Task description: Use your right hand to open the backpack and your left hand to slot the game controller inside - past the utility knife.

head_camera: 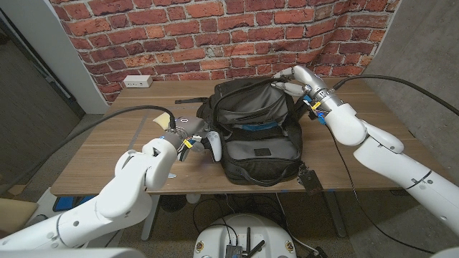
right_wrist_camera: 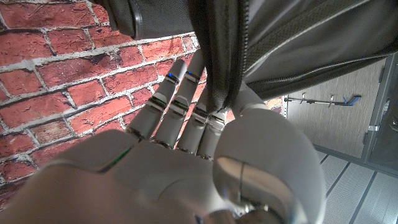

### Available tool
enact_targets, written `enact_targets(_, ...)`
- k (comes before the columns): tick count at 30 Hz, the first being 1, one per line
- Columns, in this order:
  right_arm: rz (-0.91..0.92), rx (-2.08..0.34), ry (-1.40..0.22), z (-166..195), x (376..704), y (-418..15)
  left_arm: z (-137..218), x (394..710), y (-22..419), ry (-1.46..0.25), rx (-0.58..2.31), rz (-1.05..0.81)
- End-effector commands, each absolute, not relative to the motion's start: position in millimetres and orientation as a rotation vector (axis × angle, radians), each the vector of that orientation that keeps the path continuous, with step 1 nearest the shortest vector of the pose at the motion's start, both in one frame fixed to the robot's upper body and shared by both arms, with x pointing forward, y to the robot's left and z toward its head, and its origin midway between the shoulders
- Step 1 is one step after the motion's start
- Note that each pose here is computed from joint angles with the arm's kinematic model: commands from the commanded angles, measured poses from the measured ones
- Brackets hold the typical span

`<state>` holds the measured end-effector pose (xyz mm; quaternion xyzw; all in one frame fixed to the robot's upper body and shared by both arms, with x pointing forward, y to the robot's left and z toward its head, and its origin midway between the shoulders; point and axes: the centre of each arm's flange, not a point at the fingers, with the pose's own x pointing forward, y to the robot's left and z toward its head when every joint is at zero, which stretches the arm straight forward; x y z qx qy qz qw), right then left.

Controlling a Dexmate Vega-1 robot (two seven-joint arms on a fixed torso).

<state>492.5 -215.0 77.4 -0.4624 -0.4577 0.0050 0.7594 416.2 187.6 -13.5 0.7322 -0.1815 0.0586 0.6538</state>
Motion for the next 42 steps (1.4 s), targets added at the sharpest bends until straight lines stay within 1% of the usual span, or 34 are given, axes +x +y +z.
enact_targets(1,0.025,-1.006,-1.002,78.3,495.4,-213.4,-16.1,404.3,172.7,-0.421,1.648,0.156)
enact_targets(15,0.040,-1.003,-1.009,80.7,498.4,-208.7,-15.7,393.7,159.9,-0.445,1.628,0.148)
enact_targets(28,0.020,-0.982,-1.011,80.0,499.2,-208.0,-15.8,391.2,147.0,-0.460,1.610,0.113)
enact_targets(42,0.004,-0.982,-1.016,86.5,503.5,-211.6,-10.8,386.6,120.2,-0.455,1.583,0.061)
